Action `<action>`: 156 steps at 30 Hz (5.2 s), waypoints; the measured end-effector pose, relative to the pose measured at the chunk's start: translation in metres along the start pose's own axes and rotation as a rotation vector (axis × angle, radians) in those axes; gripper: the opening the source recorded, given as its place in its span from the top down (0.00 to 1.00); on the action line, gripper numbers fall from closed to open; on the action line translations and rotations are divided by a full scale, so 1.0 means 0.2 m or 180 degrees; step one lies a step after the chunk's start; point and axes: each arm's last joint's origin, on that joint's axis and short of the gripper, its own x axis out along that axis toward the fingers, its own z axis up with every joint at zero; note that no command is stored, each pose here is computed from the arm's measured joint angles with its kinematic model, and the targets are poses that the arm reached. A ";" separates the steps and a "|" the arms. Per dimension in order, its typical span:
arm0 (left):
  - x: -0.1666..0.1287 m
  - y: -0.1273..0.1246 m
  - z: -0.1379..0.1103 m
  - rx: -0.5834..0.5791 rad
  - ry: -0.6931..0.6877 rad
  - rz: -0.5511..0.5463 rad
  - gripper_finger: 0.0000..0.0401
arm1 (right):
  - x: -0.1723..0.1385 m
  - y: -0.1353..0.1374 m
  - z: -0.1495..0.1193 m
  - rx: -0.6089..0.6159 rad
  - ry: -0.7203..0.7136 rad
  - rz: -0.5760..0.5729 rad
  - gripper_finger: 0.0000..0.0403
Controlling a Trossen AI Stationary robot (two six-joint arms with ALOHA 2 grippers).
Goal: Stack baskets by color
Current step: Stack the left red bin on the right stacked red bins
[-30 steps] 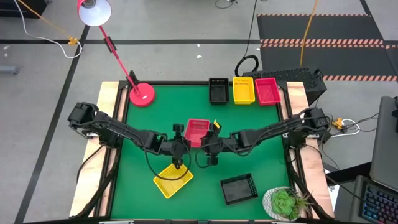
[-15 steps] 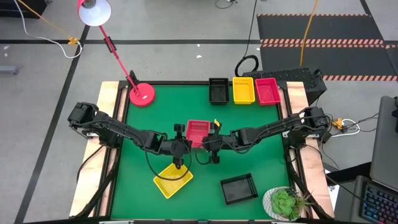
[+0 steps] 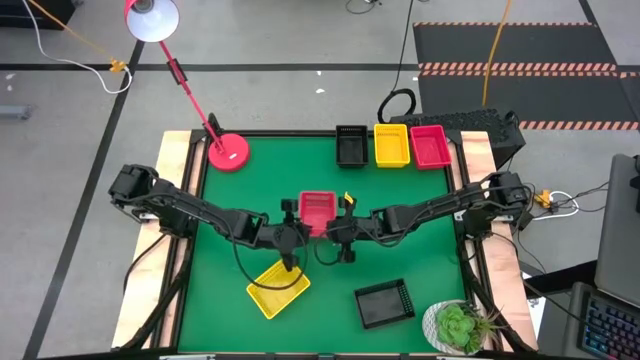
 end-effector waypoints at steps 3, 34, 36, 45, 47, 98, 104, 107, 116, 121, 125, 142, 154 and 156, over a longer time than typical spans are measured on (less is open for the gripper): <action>0.00 0.00 0.02 -0.0166 -0.0107 0.0008 0.78 | 0.00 0.00 -0.01 -0.0034 0.0048 -0.0003 0.99; -0.30 0.29 0.04 -0.1300 -0.0298 0.0506 0.63 | -0.65 -0.09 0.01 -0.0833 -0.0165 -0.0104 0.99; -0.29 0.30 0.03 -0.1321 -0.0281 0.0461 0.63 | -0.72 -0.10 -0.01 -0.0886 -0.0167 -0.0097 0.99; -0.28 0.36 0.02 -0.1401 -0.0276 0.0294 0.63 | -0.91 -0.17 -0.07 -0.0927 -0.0170 -0.0368 0.99; -0.28 0.38 0.02 -0.1432 -0.0289 0.0193 0.63 | -0.94 -0.19 -0.09 -0.0960 -0.0138 -0.0443 0.99; -0.23 0.47 0.00 -0.1358 -0.0274 -0.0153 0.63 | -1.06 -0.73 -0.62 -0.0337 0.1247 -0.1559 0.99; -0.23 0.47 0.00 -0.1258 -0.0276 -0.0148 0.63 | -1.00 -0.76 -0.74 -0.0501 0.1710 -0.1495 0.99; -0.23 0.47 0.00 -0.1240 -0.0276 -0.0147 0.63 | -0.98 -0.78 -0.77 -0.0615 0.1787 -0.1457 0.99; -0.23 0.47 0.00 -0.1233 -0.0276 -0.0147 0.63 | -0.98 -0.82 -0.83 -0.1244 0.1890 -0.1068 0.99; -0.23 0.47 0.00 -0.1191 -0.0281 -0.0145 0.63 | -0.99 -0.84 -0.85 -0.1521 0.2030 -0.0997 0.99; -0.23 0.47 0.00 -0.1191 -0.0291 -0.0143 0.63 | -1.00 -0.85 -0.86 -0.1647 0.2105 -0.0942 0.99; -0.24 0.48 0.02 -0.1166 -0.0406 -0.0126 0.63 | -0.90 -0.87 -0.99 -0.2011 0.2074 -0.0764 0.99; -0.24 0.48 0.02 -0.1147 -0.0421 -0.0123 0.63 | -0.89 -0.88 -1.00 -0.1630 0.1921 -0.0919 0.99; -0.24 0.48 0.02 -0.1148 -0.0424 -0.0122 0.63 | -0.90 -0.88 -1.00 -0.1544 0.1863 -0.0916 0.99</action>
